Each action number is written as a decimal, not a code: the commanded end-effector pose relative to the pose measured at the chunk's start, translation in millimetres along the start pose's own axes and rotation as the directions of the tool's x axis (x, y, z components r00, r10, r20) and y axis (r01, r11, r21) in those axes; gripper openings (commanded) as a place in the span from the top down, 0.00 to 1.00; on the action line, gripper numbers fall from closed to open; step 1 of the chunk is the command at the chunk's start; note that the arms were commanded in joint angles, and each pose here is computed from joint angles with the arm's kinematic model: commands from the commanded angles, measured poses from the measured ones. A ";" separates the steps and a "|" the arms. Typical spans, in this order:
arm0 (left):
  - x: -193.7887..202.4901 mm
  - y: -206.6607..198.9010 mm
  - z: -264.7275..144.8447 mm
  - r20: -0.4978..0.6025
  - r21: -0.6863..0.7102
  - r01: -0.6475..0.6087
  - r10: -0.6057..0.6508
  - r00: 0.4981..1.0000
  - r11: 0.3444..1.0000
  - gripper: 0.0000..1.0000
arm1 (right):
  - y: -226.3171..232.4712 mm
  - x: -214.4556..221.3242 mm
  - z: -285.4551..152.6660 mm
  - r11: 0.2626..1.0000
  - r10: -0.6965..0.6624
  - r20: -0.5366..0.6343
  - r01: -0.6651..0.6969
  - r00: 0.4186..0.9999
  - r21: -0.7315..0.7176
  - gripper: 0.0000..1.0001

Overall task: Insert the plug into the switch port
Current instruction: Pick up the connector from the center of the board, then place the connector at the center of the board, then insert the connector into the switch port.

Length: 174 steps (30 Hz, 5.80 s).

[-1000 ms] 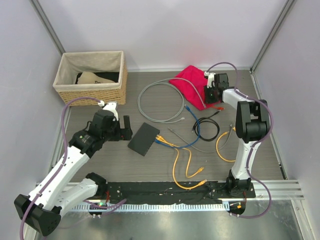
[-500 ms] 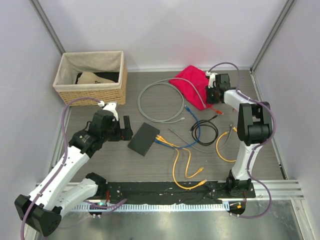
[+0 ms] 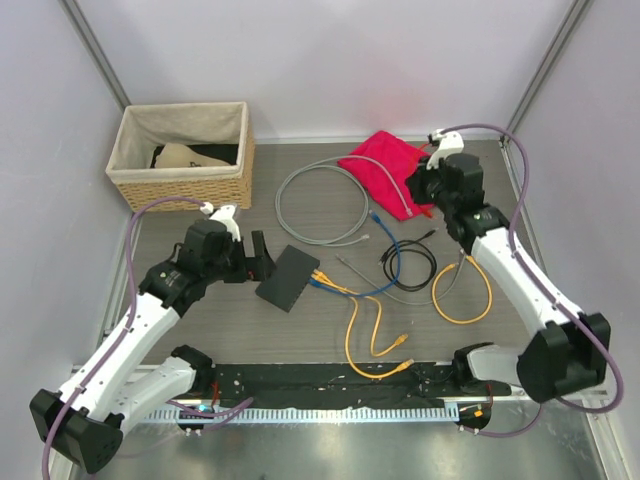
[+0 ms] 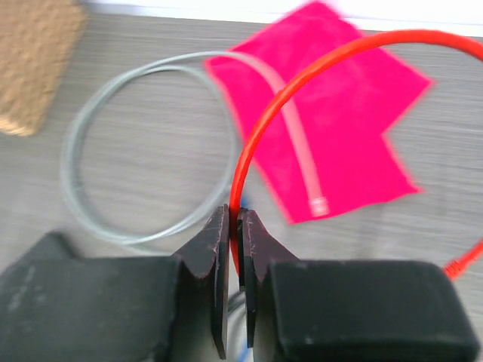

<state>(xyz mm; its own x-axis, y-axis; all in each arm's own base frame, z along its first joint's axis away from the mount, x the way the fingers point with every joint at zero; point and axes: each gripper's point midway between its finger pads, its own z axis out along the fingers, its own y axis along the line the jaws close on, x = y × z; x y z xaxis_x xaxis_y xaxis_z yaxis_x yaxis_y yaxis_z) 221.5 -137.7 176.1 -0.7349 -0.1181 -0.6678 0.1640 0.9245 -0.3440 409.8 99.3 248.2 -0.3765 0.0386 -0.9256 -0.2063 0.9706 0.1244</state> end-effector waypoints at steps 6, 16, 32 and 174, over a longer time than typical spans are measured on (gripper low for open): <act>-16.4 -72.1 1.7 0.065 0.291 0.072 -0.094 0.993 0.954 0.00 | 107.1 -13.9 -57.7 0.959 0.191 0.172 -0.147 0.966 -0.242 0.98; -15.9 -148.9 27.5 0.136 0.426 -0.002 -0.062 0.989 0.905 0.01 | 175.6 20.6 -82.3 0.886 0.283 0.131 -0.207 0.950 -0.416 0.98; -16.8 -210.5 66.6 0.256 0.495 -0.112 -0.022 0.966 0.861 0.25 | 200.3 31.9 -97.0 0.841 0.363 0.122 -0.269 0.924 -0.470 0.98; 25.4 13.0 78.3 0.214 -0.112 0.113 -0.087 0.973 0.987 0.00 | 216.6 231.9 -14.3 0.272 -0.703 0.117 0.417 0.701 -0.867 0.90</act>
<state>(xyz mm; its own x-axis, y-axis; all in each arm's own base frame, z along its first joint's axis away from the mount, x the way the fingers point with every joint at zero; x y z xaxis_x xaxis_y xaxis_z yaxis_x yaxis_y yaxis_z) 245.9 -152.3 90.3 -0.6271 -0.2337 -0.7431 0.0026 0.9533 -0.3020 256.9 308.8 30.9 -0.0464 -0.6577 -0.7518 -0.9984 0.0557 0.0128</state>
